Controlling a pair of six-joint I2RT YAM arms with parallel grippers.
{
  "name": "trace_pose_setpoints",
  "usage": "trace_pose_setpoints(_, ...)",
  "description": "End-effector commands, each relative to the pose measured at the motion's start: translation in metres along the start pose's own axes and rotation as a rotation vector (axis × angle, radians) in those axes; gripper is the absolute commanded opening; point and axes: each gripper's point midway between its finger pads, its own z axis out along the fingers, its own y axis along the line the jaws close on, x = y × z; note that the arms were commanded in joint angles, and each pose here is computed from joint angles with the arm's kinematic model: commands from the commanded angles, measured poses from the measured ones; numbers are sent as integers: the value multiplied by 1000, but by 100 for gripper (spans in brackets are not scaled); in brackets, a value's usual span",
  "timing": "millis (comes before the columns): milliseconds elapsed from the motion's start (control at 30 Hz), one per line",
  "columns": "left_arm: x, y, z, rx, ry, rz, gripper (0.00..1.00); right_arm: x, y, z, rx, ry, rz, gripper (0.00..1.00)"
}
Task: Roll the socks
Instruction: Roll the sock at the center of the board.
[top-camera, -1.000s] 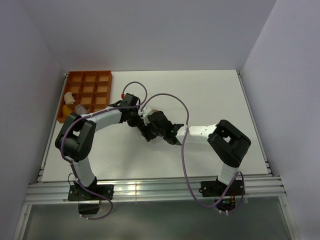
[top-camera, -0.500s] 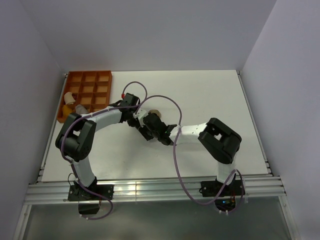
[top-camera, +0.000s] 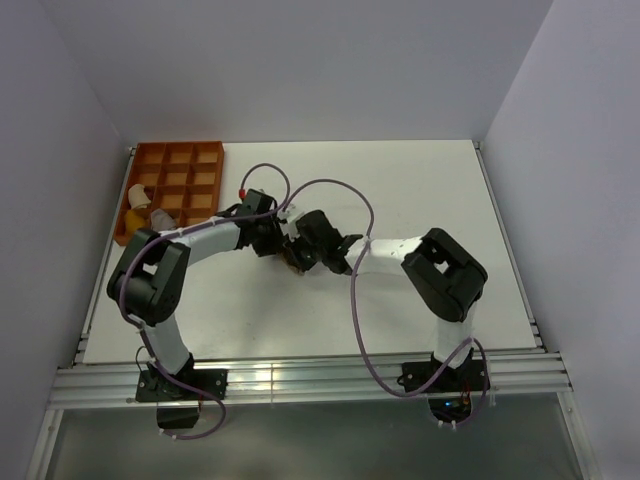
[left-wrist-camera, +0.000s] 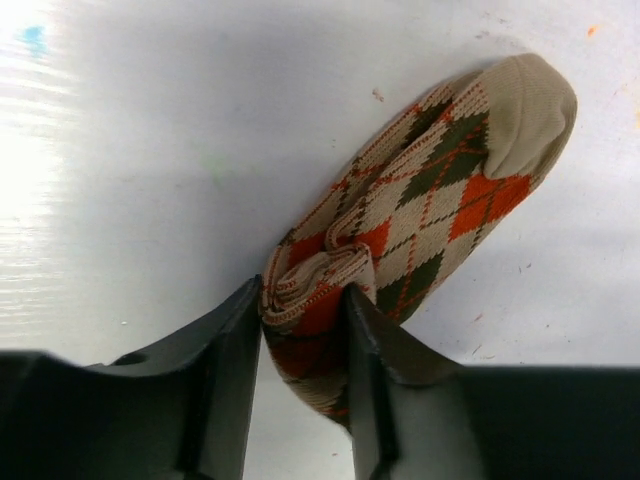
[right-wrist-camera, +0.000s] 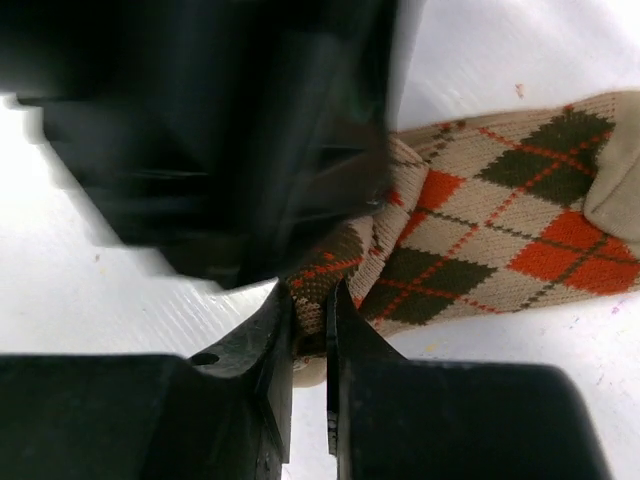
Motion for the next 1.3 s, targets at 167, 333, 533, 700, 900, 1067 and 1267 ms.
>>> trace_pose_setpoints(167, -25, 26, -42, 66, -167, -160, 71, 18, -4, 3, -231, 136, 297, 0)
trace_pose_setpoints(333, -39, 26, -67, 160, -278, -217, 76, 23, 1, 3, -386, 193, 476, 0)
trace_pose_setpoints(533, -27, 23, -71, 268, -303, -237, 75, 17, 0, 8, -478, 245, 629, 0)
trace_pose_setpoints(700, -12, 24, -59, 309, -266, -268, 74, 28, -6, 12, -485, 285, 756, 0)
trace_pose_setpoints(900, -5, 20, -41, 342, -232, -304, 72, 42, -10, 17, -473, 325, 833, 0)
trace_pose_setpoints(1067, -9, 10, -32, 351, -245, -300, 72, 53, -13, 21, -470, 345, 883, 0)
trace_pose_setpoints(1267, -7, 9, -18, 337, -226, -302, 71, 53, -18, 23, -468, 354, 897, 0)
